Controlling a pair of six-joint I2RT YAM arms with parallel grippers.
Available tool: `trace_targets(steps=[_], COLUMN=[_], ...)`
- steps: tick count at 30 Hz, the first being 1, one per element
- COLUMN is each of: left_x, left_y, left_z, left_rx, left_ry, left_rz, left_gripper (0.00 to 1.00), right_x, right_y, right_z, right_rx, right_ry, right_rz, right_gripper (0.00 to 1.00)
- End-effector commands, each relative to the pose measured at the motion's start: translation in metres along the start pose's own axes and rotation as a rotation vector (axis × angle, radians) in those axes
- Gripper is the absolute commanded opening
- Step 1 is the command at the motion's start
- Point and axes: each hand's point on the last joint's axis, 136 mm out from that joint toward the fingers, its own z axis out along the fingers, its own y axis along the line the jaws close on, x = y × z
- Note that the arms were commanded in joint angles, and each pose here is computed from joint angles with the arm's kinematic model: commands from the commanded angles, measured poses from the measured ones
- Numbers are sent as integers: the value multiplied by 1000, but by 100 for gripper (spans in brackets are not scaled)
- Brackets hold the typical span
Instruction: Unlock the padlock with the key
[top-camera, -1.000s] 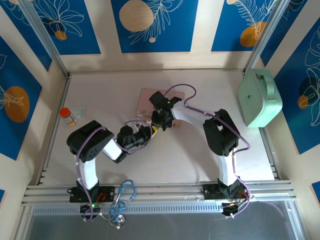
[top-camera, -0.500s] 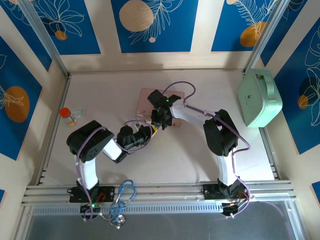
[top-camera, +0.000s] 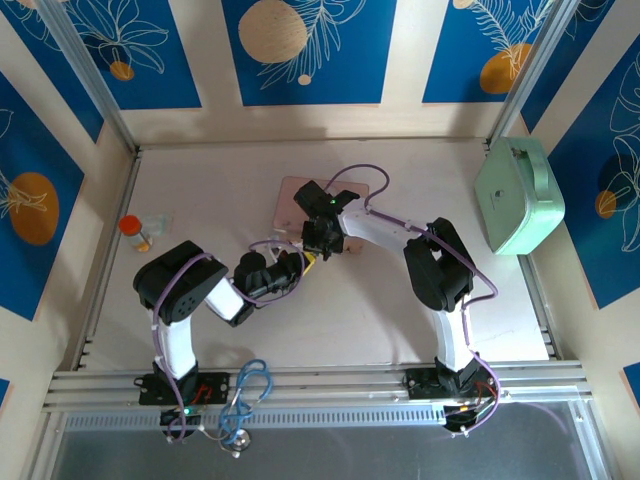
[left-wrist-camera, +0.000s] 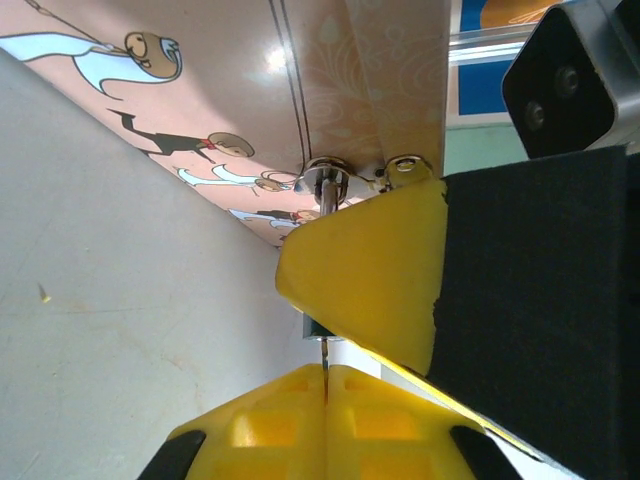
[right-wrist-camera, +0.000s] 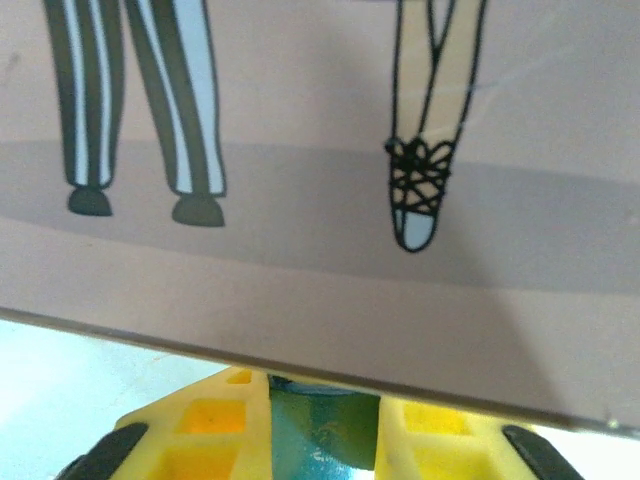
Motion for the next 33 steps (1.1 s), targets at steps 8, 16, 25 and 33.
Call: trace_targets(steps=[8,16,25,33], left_x=[-6,10,4,3], left_y=[-5,-5,-20,-14], left_z=[-11,-15,-5,2], left_rx=[29,26,45,-4], left_ry=[-32,-5,-13,1], left_rz=[58,94,156,200], left_gripper=[41,41,27,21], right_x=[11,14,19,21], right_y=[-4,-1,2,5], right_z=[3,1,3,3], right_rx=[30,29,18,10], right_ry=[39,57,86,97], right_rz=[7,19,32,39], right_gripper=[1,0,0,0])
